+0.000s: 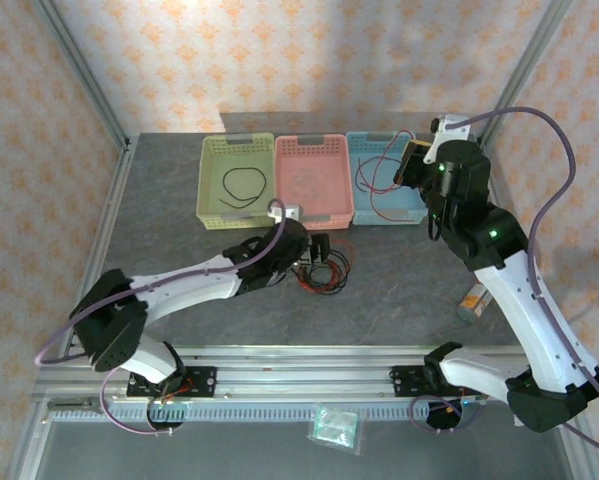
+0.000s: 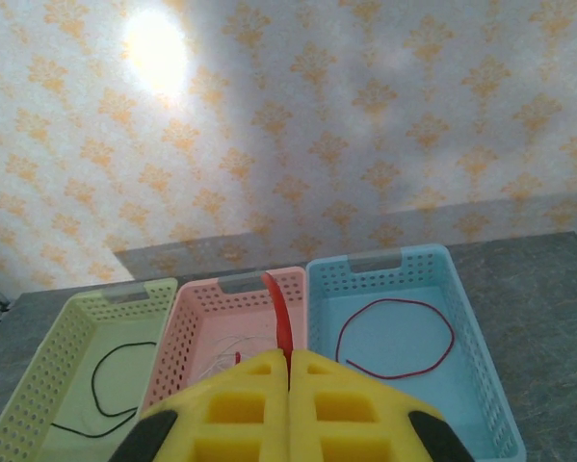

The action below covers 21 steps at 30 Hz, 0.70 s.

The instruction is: Untangle the cables

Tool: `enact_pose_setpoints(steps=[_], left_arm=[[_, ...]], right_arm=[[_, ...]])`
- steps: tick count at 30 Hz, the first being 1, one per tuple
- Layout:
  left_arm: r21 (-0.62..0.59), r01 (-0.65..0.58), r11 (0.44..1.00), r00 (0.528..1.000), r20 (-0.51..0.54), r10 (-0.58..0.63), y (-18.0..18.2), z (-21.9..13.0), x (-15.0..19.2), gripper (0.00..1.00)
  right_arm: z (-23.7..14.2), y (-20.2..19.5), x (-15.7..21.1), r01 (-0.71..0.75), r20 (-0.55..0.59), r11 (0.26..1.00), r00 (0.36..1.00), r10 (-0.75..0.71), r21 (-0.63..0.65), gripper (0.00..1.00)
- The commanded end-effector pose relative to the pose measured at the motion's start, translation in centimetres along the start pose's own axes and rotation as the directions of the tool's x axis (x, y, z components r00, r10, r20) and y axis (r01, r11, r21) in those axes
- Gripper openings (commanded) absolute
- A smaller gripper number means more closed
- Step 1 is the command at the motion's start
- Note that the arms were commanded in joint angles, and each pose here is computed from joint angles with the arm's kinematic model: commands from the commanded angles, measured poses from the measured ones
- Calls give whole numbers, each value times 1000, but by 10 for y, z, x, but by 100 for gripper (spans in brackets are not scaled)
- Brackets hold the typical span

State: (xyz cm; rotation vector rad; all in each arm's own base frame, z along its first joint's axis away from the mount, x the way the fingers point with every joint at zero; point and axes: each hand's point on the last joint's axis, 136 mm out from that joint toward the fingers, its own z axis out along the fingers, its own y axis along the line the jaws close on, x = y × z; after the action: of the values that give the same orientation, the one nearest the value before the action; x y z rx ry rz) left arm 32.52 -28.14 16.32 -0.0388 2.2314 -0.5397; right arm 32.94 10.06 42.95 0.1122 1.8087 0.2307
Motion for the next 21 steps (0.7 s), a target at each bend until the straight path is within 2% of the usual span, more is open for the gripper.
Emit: enact_pose_setpoints(steps=[1,5,11,21], left_arm=[[4,-29,1000,996,89,29,-10,-11,-29,93],[48,-44,998,989,141,37,-28,-14,-61,94],[154,21,988,985,166,-46,-41,4,-98,94],[124,0,992,986,166,-21,-52,42,-134,94]], right_arm=[[6,-12,-10,-26,42,996,999,23,80,0],[19,-16,-10,-40,46,991,998,34,129,0],[52,-14,-12,-59,50,987,997,52,152,0],[134,-37,7,-115,-19,974,993,121,196,0]])
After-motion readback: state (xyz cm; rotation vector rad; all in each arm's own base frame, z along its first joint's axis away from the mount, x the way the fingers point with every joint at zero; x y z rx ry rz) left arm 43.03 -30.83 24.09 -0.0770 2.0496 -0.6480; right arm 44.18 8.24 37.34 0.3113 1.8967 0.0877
